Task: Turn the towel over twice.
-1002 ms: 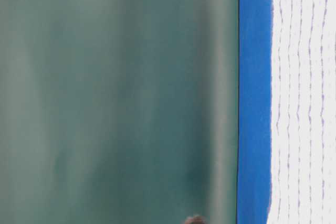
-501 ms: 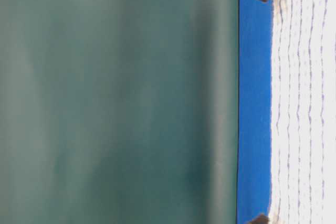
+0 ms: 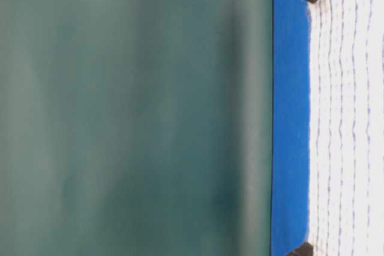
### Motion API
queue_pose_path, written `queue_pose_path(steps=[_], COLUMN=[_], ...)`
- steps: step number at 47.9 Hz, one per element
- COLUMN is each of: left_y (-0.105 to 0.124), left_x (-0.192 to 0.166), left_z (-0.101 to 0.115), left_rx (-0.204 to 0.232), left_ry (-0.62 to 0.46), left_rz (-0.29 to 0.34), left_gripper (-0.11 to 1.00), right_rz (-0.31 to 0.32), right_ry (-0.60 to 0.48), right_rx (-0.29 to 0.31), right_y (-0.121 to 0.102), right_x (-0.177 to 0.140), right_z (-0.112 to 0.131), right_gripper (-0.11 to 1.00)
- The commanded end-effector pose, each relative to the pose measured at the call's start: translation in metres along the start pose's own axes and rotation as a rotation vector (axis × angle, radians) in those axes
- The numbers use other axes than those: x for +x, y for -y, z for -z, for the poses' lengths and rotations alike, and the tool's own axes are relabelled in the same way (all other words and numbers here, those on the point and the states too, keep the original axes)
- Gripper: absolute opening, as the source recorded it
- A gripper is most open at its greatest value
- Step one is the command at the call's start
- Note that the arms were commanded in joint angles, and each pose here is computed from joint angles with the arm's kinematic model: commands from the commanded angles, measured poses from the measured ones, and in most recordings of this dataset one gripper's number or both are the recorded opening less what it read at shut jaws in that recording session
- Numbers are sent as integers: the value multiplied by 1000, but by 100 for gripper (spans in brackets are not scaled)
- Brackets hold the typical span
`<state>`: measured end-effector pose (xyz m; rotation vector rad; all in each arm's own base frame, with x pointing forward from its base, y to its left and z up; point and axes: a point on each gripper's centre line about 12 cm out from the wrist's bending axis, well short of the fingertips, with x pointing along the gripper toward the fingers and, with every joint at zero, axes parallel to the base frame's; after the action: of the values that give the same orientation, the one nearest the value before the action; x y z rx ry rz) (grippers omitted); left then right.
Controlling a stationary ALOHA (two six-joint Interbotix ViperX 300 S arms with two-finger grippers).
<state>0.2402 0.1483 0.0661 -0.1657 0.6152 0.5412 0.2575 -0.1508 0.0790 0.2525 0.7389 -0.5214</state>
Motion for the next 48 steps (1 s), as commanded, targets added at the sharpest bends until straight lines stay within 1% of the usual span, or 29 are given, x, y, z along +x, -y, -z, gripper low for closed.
queue_pose_path(steps=[1,2,3,10,13,17,23,30,33,34,44,48], left_y=[0,1,2,3,3,3,-5,-15,-18,-20,-40,-46], left_x=[0,-1,-1,-2,-4,-7,-15,-28,-33,-36,-59,-67], left_z=[-2,-2,-2,-2,-5,-15,-34,-63,-74,-80,-123,-136], left_rx=[18,23,28,39,39,41,36,42,53,58,123,123], left_ry=[0,0,0,-1,2,19,55,99,117,130,233,266], left_rz=[1,2,4,8,7,7,-14,-42,-53,-59,-129,-150], left_gripper=[8,4,3,4,4,4,4,4,4,4,4,4], right_rz=[1,1,1,1,1,5,28,68,83,88,159,186], right_ry=[12,14,12,20,28,51,89,133,152,159,222,250], right_rx=[-1,-1,-1,5,8,12,31,41,37,37,31,10], right_y=[1,1,1,0,0,2,12,28,34,36,63,72], right_x=[0,0,0,0,0,-2,-7,-17,-21,-23,-46,-58], right_z=[-6,-6,-6,-9,-11,-19,-33,-53,-62,-65,-99,-115], right_gripper=[7,7,7,7,7,7,7,7,7,7,7,7])
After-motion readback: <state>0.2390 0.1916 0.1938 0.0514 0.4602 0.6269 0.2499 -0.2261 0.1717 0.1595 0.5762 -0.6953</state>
